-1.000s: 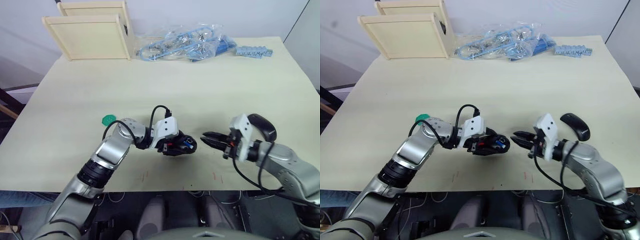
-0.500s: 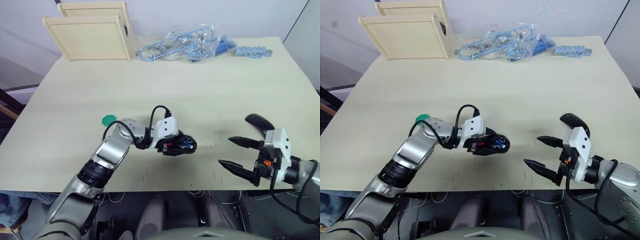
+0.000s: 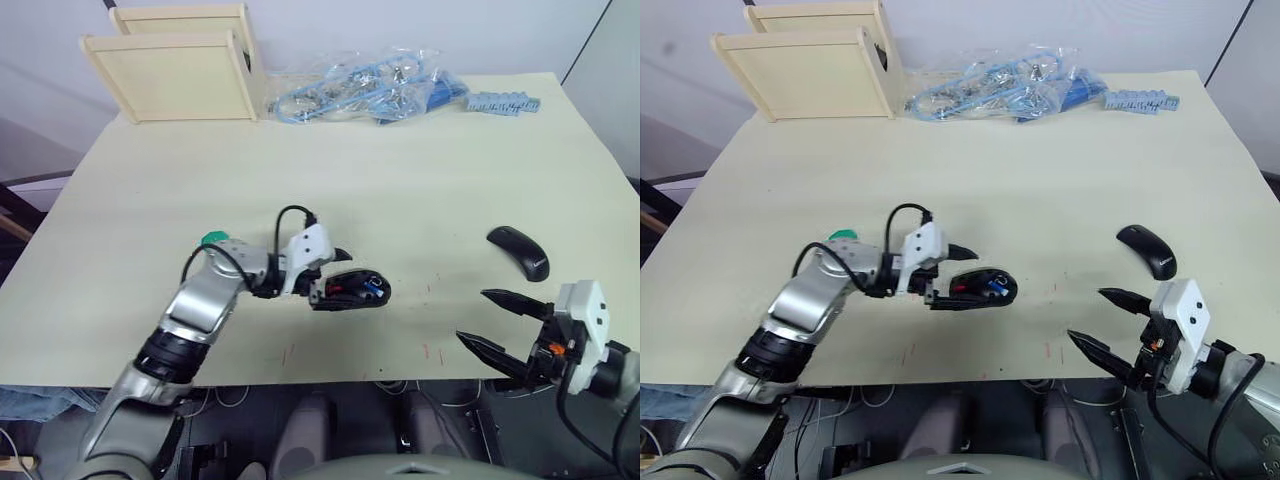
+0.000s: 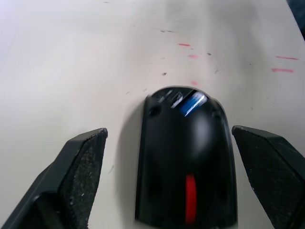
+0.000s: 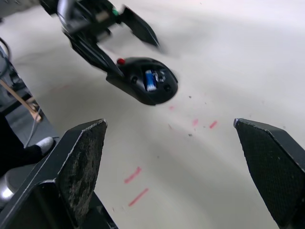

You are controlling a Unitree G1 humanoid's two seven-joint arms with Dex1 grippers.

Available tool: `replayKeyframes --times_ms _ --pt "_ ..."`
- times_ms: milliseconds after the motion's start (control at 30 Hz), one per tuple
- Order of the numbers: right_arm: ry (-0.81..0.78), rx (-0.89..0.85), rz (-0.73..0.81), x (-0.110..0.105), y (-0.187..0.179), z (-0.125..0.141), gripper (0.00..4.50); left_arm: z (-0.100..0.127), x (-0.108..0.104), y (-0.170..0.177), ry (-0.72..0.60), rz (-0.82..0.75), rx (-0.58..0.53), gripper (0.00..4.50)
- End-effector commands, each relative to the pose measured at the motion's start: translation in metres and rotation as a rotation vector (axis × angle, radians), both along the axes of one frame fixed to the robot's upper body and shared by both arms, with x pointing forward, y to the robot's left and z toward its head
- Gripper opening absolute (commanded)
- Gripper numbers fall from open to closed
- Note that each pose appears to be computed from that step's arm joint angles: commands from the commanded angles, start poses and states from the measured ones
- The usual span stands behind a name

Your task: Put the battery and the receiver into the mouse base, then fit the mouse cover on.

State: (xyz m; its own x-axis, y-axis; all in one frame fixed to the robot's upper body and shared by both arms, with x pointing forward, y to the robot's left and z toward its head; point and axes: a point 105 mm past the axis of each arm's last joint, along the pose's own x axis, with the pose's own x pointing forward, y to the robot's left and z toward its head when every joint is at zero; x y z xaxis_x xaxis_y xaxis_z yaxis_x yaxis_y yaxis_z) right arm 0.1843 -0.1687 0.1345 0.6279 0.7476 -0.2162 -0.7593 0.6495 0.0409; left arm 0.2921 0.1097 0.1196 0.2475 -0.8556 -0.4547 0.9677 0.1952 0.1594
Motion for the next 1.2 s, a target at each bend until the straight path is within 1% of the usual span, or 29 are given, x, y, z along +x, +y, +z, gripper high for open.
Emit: replayKeyframes --times_ms 33,133,200,267,333,367,400,467,500,600,700,767,833,933,1067,1200 --pt "-0.060 -0.010 -0.009 -0.001 -0.004 0.010 4.50 0.022 -0.007 0.006 -0.032 -0.003 -0.079 4.47" --pt "-0.056 -0.024 -0.058 -0.003 -0.016 0.008 4.50 0.036 -0.021 0.030 0.034 0.070 -0.199 4.47" --pt "-0.057 -0.031 -0.093 -0.003 -0.023 0.008 4.50 0.038 -0.037 0.042 0.038 0.064 -0.217 4.47" --pt "-0.059 -0.040 -0.131 -0.001 -0.030 0.007 4.50 0.038 -0.045 0.051 0.073 0.111 -0.251 4.47" --pt "-0.072 -0.038 -0.172 0.004 -0.036 0.008 4.50 0.036 -0.050 0.060 0.054 0.153 -0.257 4.47" --pt "-0.076 -0.038 -0.197 0.009 -0.040 0.008 4.50 0.038 -0.057 0.064 0.067 0.134 -0.304 4.47" --pt "-0.081 -0.046 -0.216 0.013 -0.042 0.008 4.50 0.038 -0.061 0.070 0.066 0.154 -0.330 4.47" --pt "-0.080 -0.055 -0.247 0.021 -0.047 0.005 4.50 0.041 -0.068 0.079 0.038 0.174 -0.413 4.47" --pt "-0.069 -0.066 -0.269 0.025 -0.051 0.002 4.50 0.041 -0.073 0.082 0.039 0.159 -0.438 4.47" --pt "-0.054 -0.088 -0.344 0.043 -0.064 0.002 4.50 0.041 -0.090 0.096 0.040 0.105 -0.480 4.47" --pt "-0.020 -0.131 -0.415 0.061 -0.077 0.000 4.50 0.038 -0.102 0.102 0.083 0.062 -0.495 4.47" --pt "-0.016 -0.181 -0.447 0.073 -0.086 0.001 4.50 0.034 -0.109 0.104 0.078 0.028 -0.484 4.47" --pt "0.003 -0.184 -0.474 0.084 -0.094 0.005 4.50 0.033 -0.109 0.105 0.065 0.039 -0.502 4.47" --pt "0.038 -0.165 -0.484 0.097 -0.096 0.010 4.50 0.034 -0.106 0.105 0.040 0.064 -0.520 4.47" --pt "0.075 -0.165 -0.507 0.104 -0.098 0.010 4.50 0.035 -0.105 0.100 0.028 0.066 -0.534 4.47" --pt "0.113 -0.185 -0.487 0.111 -0.098 0.006 4.50 0.045 -0.099 0.094 -0.011 0.074 -0.550 4.47"
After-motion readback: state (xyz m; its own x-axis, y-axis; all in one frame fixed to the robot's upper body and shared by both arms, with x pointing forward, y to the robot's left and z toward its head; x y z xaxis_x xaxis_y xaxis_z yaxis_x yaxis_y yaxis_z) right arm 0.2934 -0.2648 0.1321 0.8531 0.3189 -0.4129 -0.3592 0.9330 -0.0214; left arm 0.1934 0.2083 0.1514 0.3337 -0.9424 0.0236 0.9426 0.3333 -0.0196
